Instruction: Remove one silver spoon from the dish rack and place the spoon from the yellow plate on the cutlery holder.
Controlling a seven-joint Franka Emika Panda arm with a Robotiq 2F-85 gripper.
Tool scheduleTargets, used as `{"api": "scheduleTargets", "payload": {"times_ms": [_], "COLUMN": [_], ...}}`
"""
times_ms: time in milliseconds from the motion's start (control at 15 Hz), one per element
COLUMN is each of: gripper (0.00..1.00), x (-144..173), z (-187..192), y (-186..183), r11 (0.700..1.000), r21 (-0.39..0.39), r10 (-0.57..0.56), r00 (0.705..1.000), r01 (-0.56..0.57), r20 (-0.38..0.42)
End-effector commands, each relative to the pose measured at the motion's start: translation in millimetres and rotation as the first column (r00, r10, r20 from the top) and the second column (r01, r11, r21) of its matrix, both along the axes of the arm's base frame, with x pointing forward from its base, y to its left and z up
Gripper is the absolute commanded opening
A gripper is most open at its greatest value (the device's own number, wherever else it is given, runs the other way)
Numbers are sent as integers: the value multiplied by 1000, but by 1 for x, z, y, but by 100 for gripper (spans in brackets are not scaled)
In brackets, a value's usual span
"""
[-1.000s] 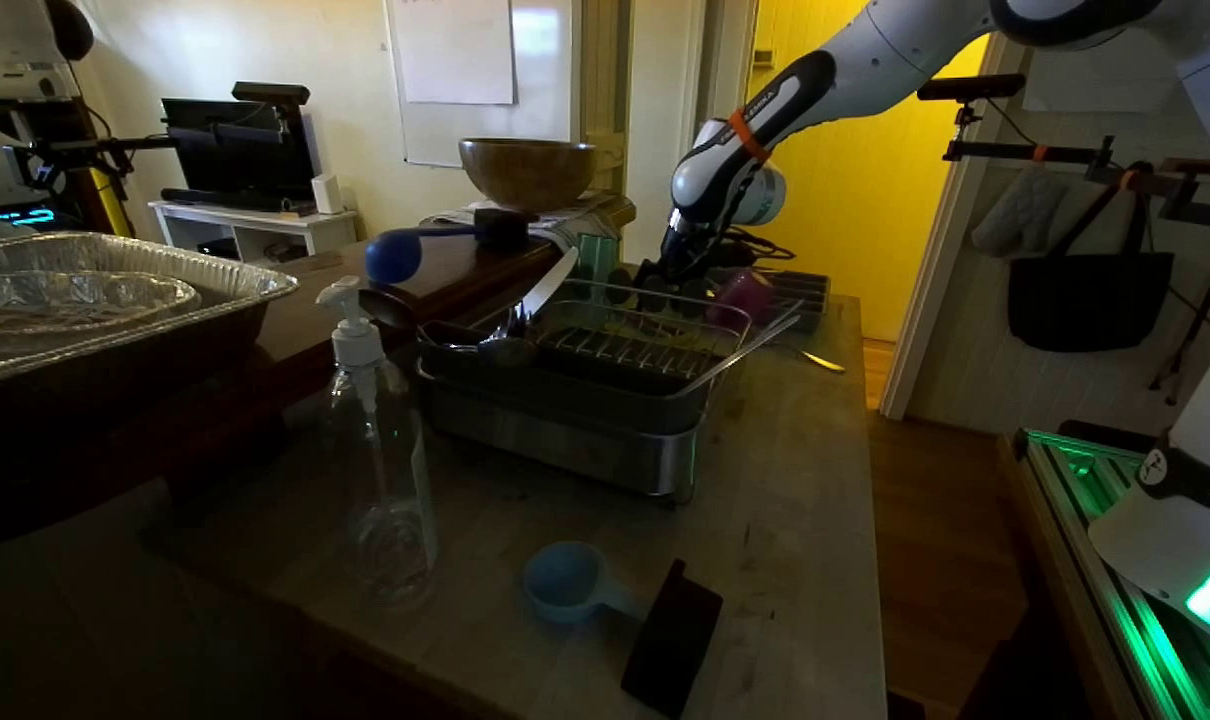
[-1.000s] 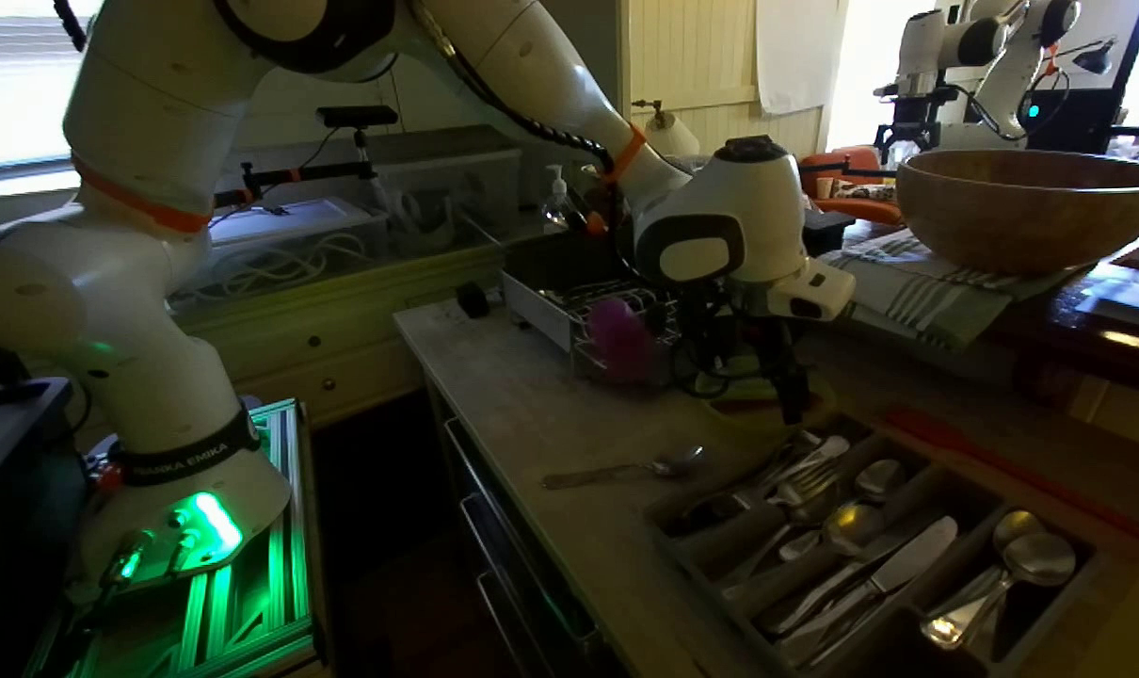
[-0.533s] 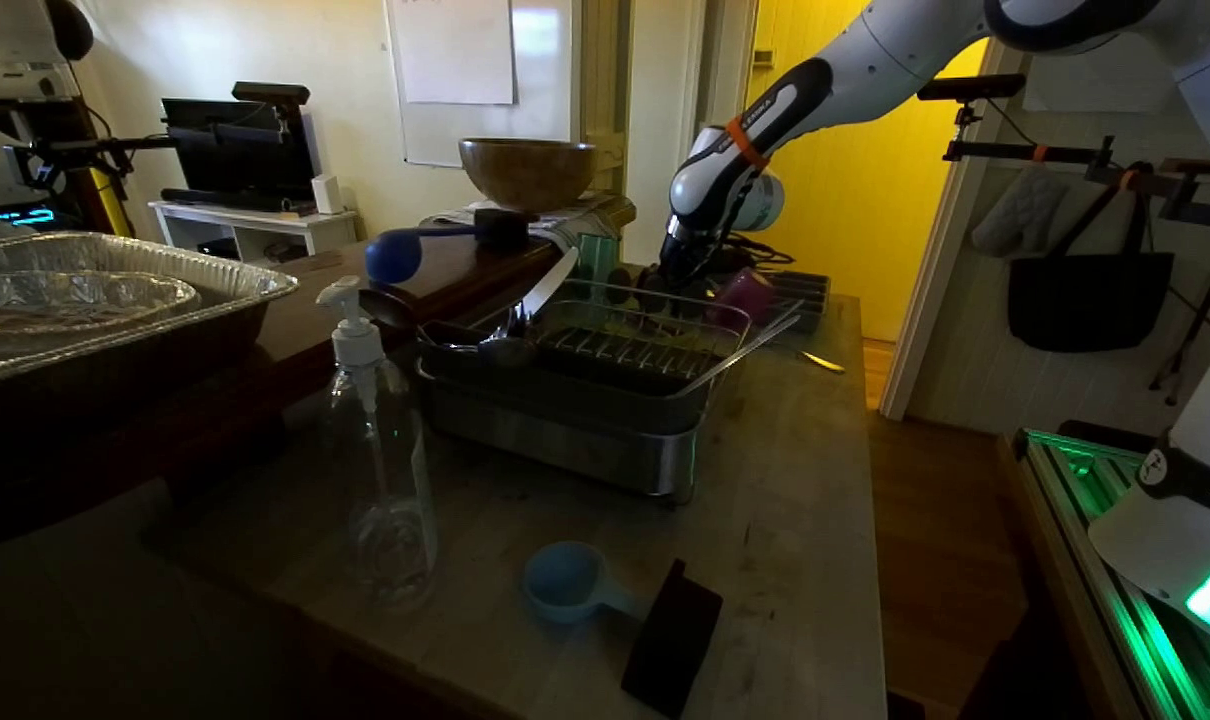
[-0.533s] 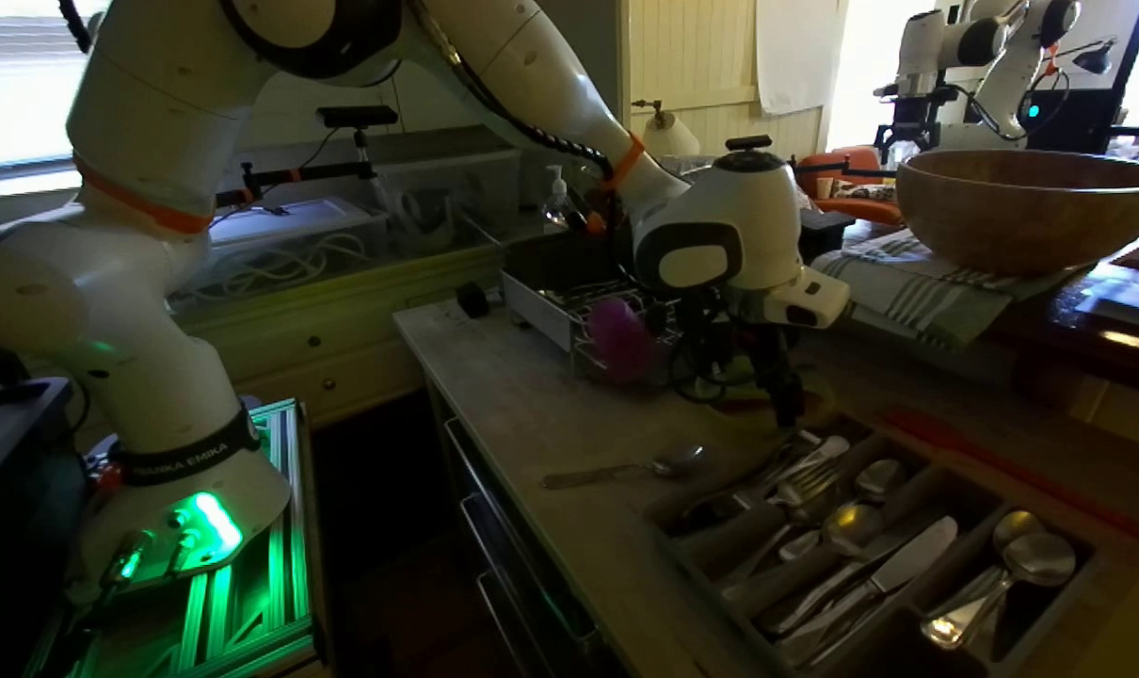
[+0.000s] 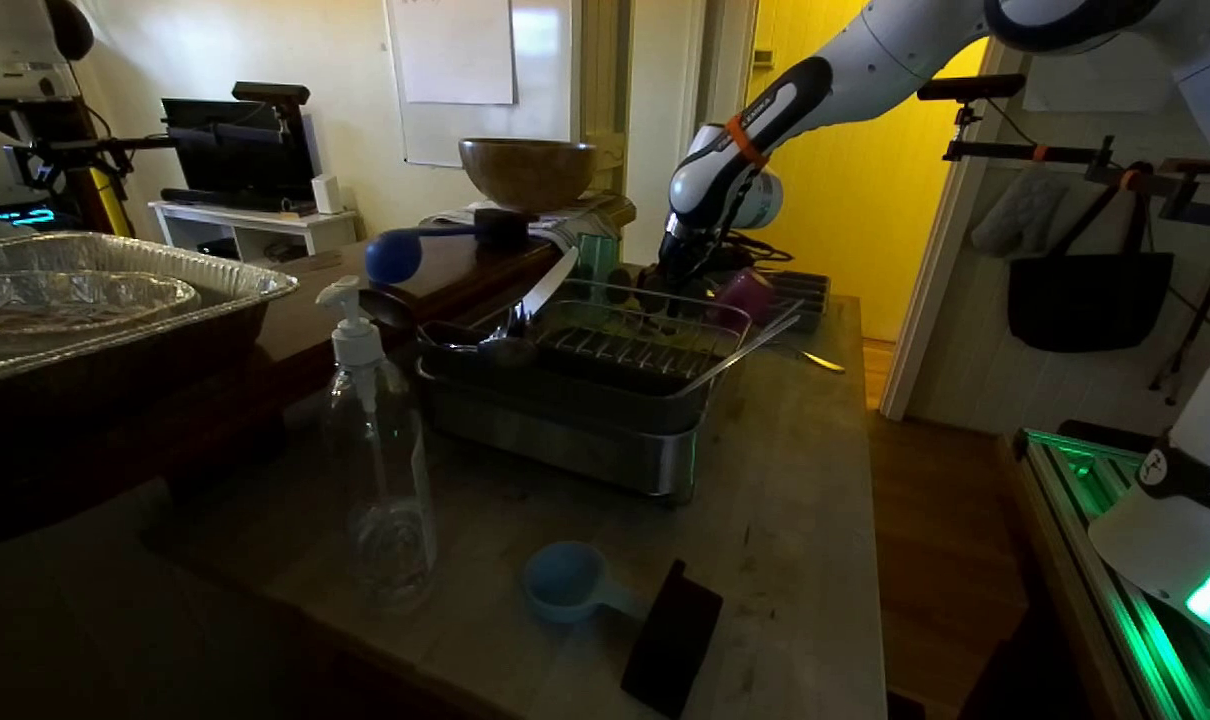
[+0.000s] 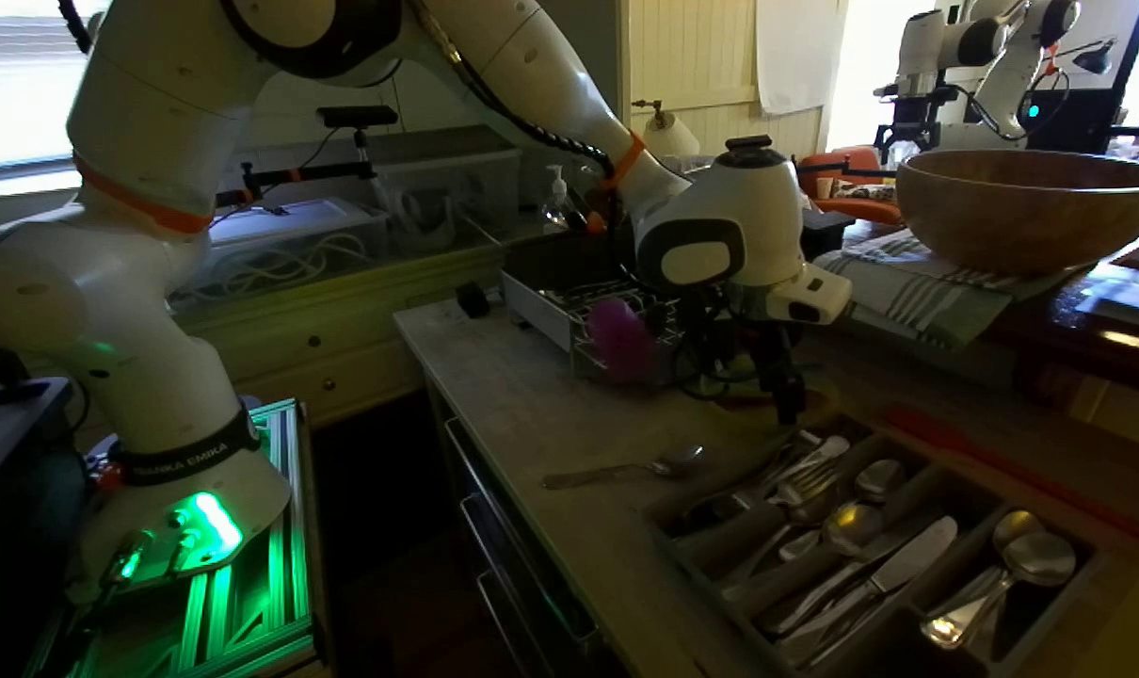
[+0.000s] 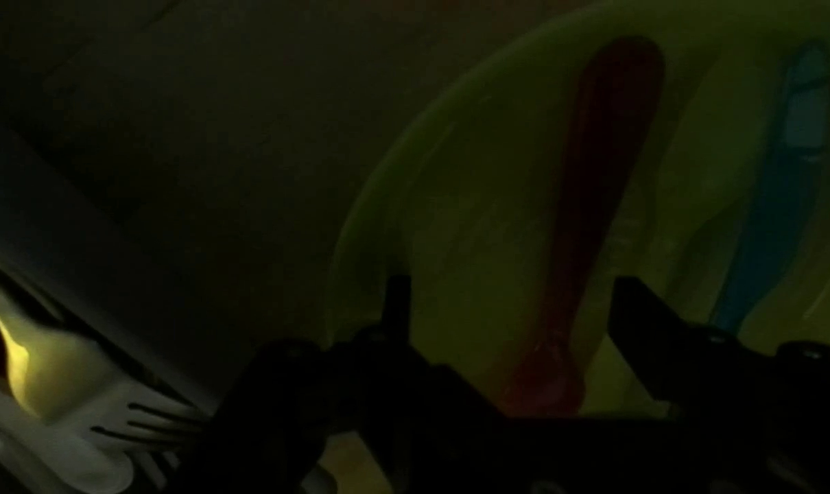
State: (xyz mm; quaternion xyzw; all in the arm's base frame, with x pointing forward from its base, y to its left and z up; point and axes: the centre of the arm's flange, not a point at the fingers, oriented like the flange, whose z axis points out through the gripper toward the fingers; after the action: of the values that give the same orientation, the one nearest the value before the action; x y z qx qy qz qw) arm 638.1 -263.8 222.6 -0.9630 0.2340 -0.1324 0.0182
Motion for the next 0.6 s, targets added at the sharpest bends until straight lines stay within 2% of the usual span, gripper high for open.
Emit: {"api": "scheduleTargets", "payload": {"times_ms": [0,267,333,533], "gripper": [51,30,18,0], "x": [7,8,9,9], "z": [-6,-2,-2,-3], "y": [2,0,1,3], "r11": [1000,1000,1000,1000], "r21": [-3,-8,-8,-8], "r10": [2,3,5,9], "r00": [999,999,999,999], "r01": [-2,-3,-5,-9], "r20": [-35,-34,-35,-37]}}
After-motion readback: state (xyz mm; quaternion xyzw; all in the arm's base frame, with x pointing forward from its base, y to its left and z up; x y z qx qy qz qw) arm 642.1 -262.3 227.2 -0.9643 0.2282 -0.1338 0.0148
